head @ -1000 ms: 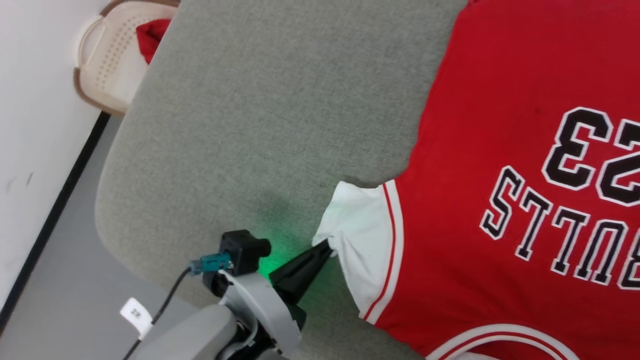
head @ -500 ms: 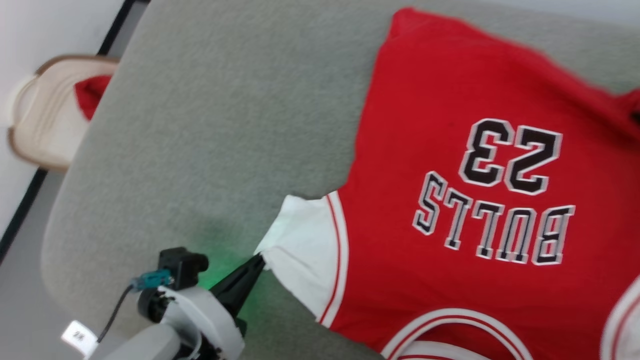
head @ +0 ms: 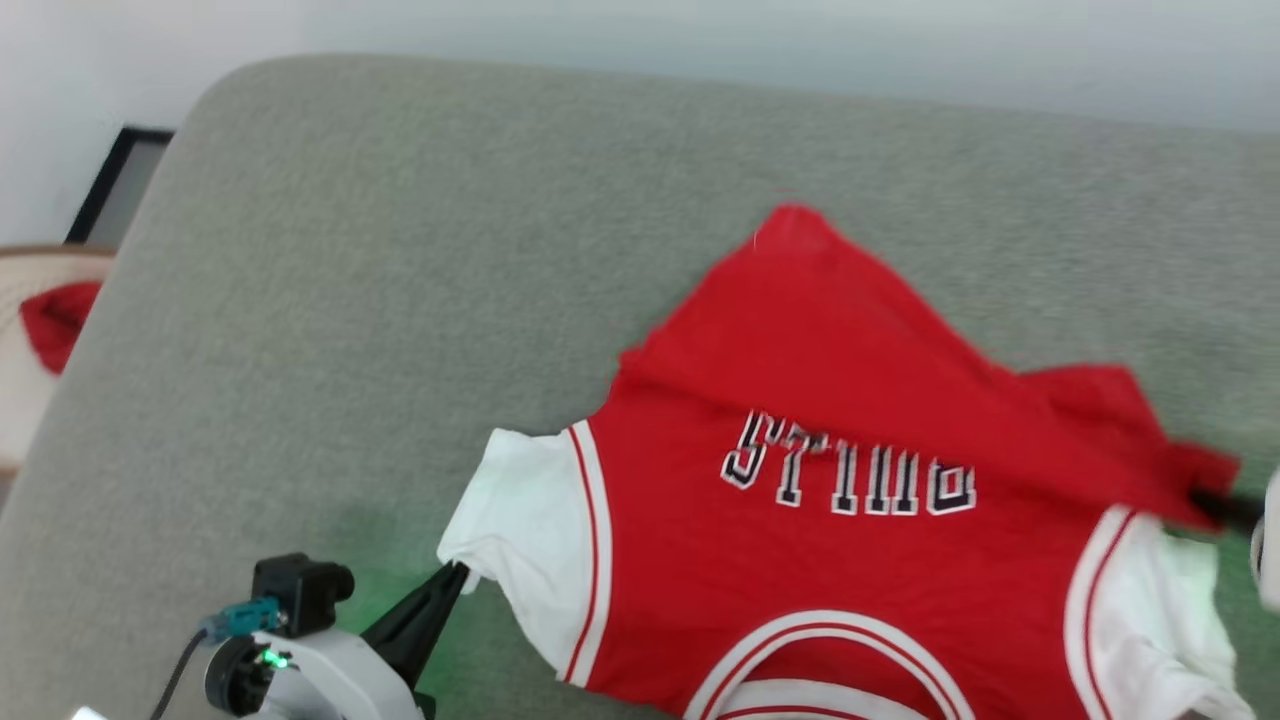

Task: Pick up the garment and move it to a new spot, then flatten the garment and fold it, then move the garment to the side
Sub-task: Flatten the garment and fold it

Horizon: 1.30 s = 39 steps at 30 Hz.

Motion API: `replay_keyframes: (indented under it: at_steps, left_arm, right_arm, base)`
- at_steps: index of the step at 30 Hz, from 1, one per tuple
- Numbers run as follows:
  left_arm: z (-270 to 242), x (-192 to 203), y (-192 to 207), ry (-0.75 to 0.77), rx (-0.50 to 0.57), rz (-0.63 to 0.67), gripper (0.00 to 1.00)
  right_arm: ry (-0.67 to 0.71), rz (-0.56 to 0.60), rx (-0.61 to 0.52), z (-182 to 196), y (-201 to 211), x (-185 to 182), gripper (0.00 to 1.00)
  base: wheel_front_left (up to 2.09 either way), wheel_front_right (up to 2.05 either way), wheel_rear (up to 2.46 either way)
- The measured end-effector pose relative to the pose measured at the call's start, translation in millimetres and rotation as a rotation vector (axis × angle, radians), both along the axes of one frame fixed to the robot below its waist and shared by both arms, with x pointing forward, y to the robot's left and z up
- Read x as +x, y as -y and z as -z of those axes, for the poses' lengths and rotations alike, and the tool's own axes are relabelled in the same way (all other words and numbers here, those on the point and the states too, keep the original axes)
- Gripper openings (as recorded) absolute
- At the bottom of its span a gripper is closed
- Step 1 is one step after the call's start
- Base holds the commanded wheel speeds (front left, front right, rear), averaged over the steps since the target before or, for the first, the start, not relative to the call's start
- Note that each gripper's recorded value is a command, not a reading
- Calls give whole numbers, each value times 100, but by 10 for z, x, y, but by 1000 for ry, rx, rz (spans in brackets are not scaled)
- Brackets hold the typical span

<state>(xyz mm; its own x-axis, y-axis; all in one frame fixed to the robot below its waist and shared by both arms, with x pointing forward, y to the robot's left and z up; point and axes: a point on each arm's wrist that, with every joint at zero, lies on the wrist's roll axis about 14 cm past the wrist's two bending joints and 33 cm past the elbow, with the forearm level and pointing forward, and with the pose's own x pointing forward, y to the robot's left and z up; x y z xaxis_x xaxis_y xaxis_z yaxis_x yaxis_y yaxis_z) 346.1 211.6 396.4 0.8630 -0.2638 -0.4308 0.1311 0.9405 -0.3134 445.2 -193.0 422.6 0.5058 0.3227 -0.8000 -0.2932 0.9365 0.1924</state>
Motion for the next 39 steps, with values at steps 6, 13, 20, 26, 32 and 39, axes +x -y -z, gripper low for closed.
replay_keyframes:
  at_steps: [6, 13, 20, 26, 32, 39]
  left_arm:
    - [-92, 31, 90, 25, -4, 31, 0]
    - [-147, 68, 196, 39, -15, 57, 0]
    - [-130, 53, 225, 31, -20, 66, 0]
    - [-129, 29, 219, 28, -19, 62, 0]
    - [-129, 9, 225, 27, -24, 60, 0]
    - [-151, -11, 231, 33, -27, 55, 0]
  right_arm:
    - [-44, 77, 20, 144, 194, -557, 0]
    - [-65, 157, 41, 288, 278, -925, 0]
    - [-54, 174, 30, 335, 286, -976, 77]
    - [-17, 160, 19, 243, 293, -923, 100]
    - [14, 147, 1, 92, 329, -894, 100]
    - [125, 96, -16, -341, 243, -636, 100]
  base:
    - [0, 0, 0]
    - [0, 0, 0]
    - [0, 0, 0]
    - [0, 0, 0]
    - [0, 0, 0]
    - [0, 0, 0]
